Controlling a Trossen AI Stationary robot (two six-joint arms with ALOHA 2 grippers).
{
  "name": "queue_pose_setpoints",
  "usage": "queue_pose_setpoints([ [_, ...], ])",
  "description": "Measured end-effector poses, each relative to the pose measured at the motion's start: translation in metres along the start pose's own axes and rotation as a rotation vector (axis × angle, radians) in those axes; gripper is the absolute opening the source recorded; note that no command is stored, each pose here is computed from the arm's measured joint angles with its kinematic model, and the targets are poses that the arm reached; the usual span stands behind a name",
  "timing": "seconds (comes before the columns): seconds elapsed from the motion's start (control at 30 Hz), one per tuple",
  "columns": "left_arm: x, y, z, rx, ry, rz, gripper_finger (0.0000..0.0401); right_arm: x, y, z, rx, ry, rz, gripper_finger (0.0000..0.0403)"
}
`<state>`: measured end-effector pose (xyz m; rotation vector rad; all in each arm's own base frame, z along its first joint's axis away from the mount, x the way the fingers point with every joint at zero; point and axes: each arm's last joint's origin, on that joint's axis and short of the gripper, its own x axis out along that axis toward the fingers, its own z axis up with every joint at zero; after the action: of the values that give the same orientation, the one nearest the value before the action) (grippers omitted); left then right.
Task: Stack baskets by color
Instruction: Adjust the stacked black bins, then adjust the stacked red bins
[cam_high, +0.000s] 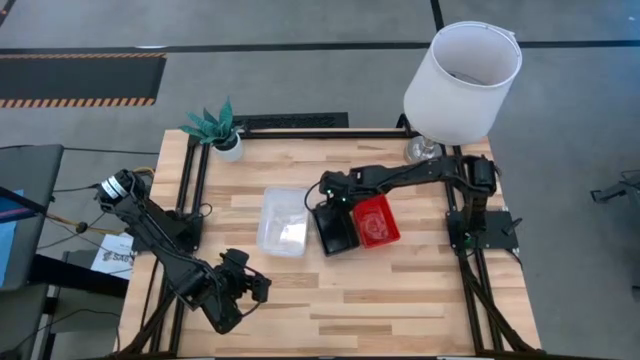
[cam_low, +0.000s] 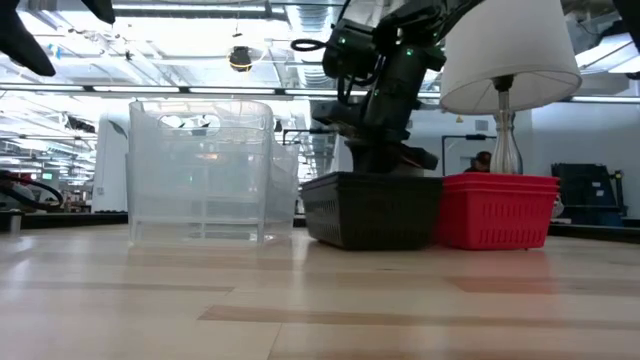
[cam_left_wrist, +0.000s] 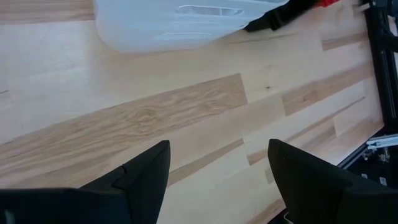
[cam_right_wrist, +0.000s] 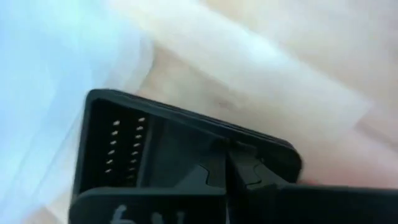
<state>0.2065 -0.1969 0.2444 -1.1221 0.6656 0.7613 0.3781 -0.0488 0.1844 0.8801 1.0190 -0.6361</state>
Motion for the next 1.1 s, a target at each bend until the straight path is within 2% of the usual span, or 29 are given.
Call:
queue_pose_setpoints([
  [0.17, 0.0, 0.0, 0.0, 0.001, -0.002, 0.001, 0.0258, -0.008, -0.004, 0.008, 0.0, -0.001, 0.018, 0.0007],
  [0.33, 0.0, 0.0, 0.0, 0.001, -0.003, 0.001, 0.0258, -0.053, 0.003, 0.006, -0.075, -0.04, 0.041, 0.0007],
  [0.4, 0.0, 0.0, 0.0, 0.001, -0.003, 0.001, 0.0258, -0.072, 0.0, -0.004, -0.108, -0.041, -0.016, 0.0005],
  [0.5, 0.0, 0.0, 0.0, 0.001, -0.002, 0.0, 0.0258, -0.084, -0.01, -0.023, -0.156, 0.027, -0.177, 0.0003],
  [0.63, 0.0, 0.0, 0.0, 0.001, -0.004, 0.0, 0.0258, -0.086, -0.018, -0.047, -0.205, 0.131, -0.345, 0.0006],
  [0.77, 0.0, 0.0, 0.0, 0.015, -0.006, -0.001, 0.0258, -0.074, -0.019, -0.069, -0.239, 0.187, -0.423, 0.0007],
  [0.93, 0.0, 0.0, 0.0, 0.021, 0.001, 0.001, 0.0258, -0.066, -0.024, -0.092, -0.223, 0.214, -0.484, 0.0004],
  [1.1, 0.0, 0.0, 0.0, 0.044, 0.005, 0.003, 0.0258, -0.062, -0.019, -0.101, -0.194, 0.21, -0.439, 0.0007],
])
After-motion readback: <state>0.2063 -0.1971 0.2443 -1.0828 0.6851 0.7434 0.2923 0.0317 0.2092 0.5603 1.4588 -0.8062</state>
